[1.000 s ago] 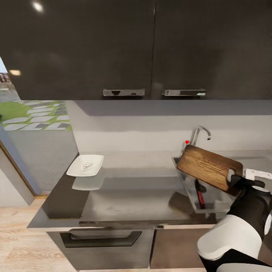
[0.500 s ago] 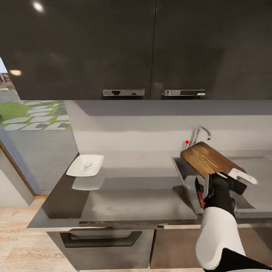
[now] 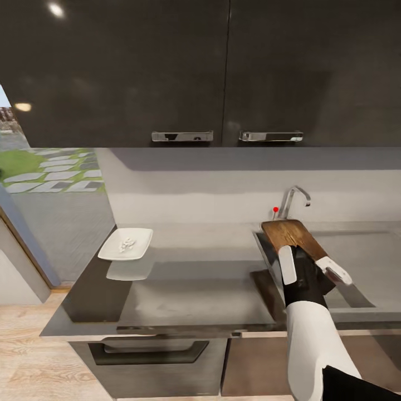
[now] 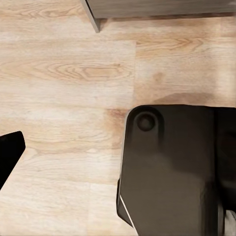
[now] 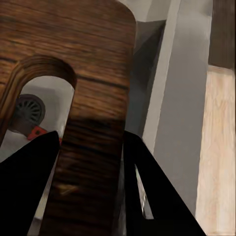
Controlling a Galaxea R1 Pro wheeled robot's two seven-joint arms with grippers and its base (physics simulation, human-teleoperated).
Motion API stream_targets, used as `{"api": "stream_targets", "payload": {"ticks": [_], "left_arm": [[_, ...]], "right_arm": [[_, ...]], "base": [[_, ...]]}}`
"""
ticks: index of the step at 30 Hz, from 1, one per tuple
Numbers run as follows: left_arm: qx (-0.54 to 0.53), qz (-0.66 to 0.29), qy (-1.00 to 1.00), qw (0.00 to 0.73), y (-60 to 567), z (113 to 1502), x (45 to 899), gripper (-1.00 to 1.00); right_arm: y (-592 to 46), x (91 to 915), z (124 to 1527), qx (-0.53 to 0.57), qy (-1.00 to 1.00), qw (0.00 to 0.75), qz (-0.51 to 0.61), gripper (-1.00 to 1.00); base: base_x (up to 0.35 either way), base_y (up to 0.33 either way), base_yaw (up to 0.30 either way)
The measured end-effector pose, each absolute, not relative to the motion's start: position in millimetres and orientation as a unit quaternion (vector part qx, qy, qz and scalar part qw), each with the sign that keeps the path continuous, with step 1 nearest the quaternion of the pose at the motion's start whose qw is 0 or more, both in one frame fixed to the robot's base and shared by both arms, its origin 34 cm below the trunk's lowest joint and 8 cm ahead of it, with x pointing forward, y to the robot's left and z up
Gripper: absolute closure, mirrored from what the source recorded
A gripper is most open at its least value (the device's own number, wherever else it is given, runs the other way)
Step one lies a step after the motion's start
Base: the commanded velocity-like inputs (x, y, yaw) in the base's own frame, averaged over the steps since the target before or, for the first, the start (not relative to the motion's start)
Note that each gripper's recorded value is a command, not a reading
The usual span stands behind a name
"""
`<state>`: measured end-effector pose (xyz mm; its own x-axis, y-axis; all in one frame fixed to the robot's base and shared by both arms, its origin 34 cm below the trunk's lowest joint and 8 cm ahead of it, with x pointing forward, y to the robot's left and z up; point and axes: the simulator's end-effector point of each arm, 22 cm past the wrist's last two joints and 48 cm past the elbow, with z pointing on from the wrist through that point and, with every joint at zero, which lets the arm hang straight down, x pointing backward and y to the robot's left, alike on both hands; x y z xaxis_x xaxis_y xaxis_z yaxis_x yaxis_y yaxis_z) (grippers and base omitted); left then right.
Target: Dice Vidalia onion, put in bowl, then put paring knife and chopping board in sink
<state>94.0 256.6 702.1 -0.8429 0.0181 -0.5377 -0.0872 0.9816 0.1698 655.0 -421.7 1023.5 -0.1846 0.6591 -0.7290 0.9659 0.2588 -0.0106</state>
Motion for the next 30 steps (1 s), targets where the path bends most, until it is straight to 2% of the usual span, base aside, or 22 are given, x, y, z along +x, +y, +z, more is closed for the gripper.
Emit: {"api": "stream_targets", "payload": {"ticks": [11,23,30], "left_arm": [[-0.018,0.094,0.955,0.279,256.6,702.1,93.8,-1.0],[-0.018,0.094,0.957,0.275,256.5,702.5,90.8,-1.0],[-0.017,0.094,0.959,0.268,256.5,702.5,86.9,-1.0]], "right_arm": [[-436.1,611.5,1018.6,0.63,0.672,0.266,-0.284,1.0],[-435.4,603.0,1013.1,0.633,0.669,0.249,-0.299,1.0],[-435.4,603.7,1006.5,0.63,0.672,0.245,-0.303,1.0]], "base": [[0.007,0.0,0.0],[0.207,0.0,0.0],[0.04,0.0,0.0]]}}
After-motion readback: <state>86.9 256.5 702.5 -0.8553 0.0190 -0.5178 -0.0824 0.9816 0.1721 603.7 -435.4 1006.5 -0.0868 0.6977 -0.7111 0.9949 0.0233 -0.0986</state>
